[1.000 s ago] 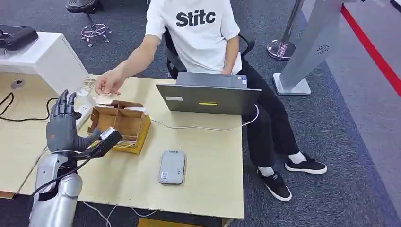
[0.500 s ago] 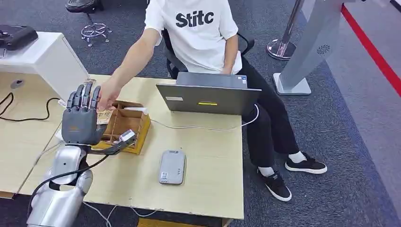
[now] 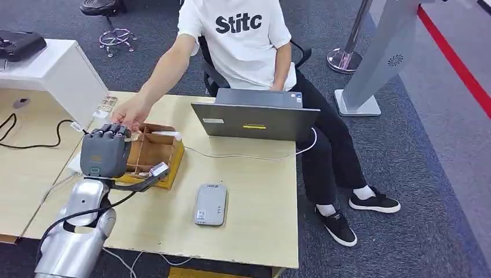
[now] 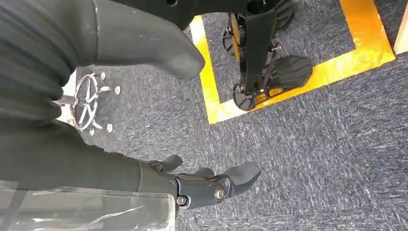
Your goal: Pass the card to the sensor for recognition and then transmit it.
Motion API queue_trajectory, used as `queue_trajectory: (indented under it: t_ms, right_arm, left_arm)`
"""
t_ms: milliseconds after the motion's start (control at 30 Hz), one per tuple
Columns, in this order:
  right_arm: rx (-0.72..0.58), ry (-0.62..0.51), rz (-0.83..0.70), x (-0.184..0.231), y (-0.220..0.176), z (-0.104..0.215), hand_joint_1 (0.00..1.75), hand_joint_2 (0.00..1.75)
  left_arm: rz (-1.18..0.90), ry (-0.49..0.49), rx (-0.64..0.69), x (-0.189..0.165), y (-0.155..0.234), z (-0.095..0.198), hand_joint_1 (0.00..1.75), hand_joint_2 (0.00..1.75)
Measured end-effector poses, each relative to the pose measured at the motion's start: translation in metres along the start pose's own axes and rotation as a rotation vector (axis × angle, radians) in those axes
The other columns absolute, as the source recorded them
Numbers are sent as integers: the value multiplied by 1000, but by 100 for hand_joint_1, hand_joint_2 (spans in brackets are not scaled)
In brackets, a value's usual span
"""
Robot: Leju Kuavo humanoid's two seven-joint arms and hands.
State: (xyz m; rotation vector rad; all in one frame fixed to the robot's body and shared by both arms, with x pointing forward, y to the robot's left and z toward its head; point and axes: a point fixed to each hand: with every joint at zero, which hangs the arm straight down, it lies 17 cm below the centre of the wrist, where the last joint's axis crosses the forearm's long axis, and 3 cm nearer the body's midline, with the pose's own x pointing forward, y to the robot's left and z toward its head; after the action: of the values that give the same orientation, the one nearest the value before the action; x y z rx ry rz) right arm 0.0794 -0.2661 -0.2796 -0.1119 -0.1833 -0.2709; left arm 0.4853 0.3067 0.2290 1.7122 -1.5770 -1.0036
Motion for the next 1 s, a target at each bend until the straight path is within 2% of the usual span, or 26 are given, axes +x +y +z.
queue_trajectory:
  t_ms: [233, 533, 700, 833, 1000]
  right_arm:
    - [-1, -1, 11, 0, 0, 0, 0, 175]
    - [-1, -6, 34, 0, 1, 0, 0, 175]
    - [-1, -6, 43, 0, 0, 0, 0, 175]
    - [-2, -3, 47, 0, 0, 0, 0, 175]
    - [-2, -2, 52, -1, 0, 0, 0, 175]
  left_arm:
    - [17, -36, -1, 14, 0, 0, 175, 175]
    - [122, -286, -55, 120, -2, 17, 175, 175]
    - [163, -400, -146, 173, -13, 38, 175, 175]
    - [186, -458, -195, 199, -18, 52, 175, 175]
    - [179, -496, -269, 212, -35, 67, 175, 175]
